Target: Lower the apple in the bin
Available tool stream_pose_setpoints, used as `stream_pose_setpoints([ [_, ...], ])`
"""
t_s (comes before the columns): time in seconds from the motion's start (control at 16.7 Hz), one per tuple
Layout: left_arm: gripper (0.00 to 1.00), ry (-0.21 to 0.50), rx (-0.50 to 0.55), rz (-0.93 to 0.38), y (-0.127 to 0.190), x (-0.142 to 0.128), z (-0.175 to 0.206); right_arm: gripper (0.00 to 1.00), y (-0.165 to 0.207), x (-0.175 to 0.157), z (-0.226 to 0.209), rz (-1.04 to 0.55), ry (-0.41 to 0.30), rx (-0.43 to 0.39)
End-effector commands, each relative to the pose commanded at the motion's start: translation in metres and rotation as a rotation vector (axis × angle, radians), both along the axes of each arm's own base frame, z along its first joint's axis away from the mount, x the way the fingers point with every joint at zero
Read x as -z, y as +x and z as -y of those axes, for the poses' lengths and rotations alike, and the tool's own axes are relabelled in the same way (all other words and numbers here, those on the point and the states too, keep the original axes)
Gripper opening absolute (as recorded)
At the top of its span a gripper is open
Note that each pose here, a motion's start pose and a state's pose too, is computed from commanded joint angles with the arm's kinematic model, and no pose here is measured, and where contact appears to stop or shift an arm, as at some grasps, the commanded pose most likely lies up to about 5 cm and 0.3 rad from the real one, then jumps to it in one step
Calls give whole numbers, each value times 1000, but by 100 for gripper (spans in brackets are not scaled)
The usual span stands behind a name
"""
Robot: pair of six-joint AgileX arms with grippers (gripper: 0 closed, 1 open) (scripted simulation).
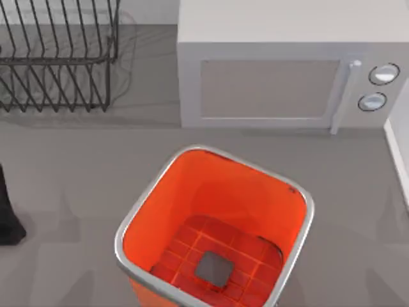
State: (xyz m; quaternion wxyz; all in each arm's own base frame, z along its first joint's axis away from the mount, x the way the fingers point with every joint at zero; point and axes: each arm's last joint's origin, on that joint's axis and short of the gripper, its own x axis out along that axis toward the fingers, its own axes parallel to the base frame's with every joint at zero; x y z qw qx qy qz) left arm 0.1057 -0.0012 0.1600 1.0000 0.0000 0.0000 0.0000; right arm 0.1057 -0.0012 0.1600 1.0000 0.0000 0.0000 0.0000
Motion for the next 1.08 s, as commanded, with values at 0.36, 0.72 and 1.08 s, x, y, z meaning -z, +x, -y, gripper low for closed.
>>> stream_pose_setpoints([
  [0.36, 100, 92, -5, -90, 2, -16, -1, 100, 0, 0, 0, 0, 0, 0],
  [0.72, 100, 391, 77, -530, 37, -51, -5, 100, 0, 0, 0, 0, 0, 0],
  [1.08, 100, 652, 383, -1094, 111, -44, -15, 100, 0, 0, 0, 0, 0, 0],
])
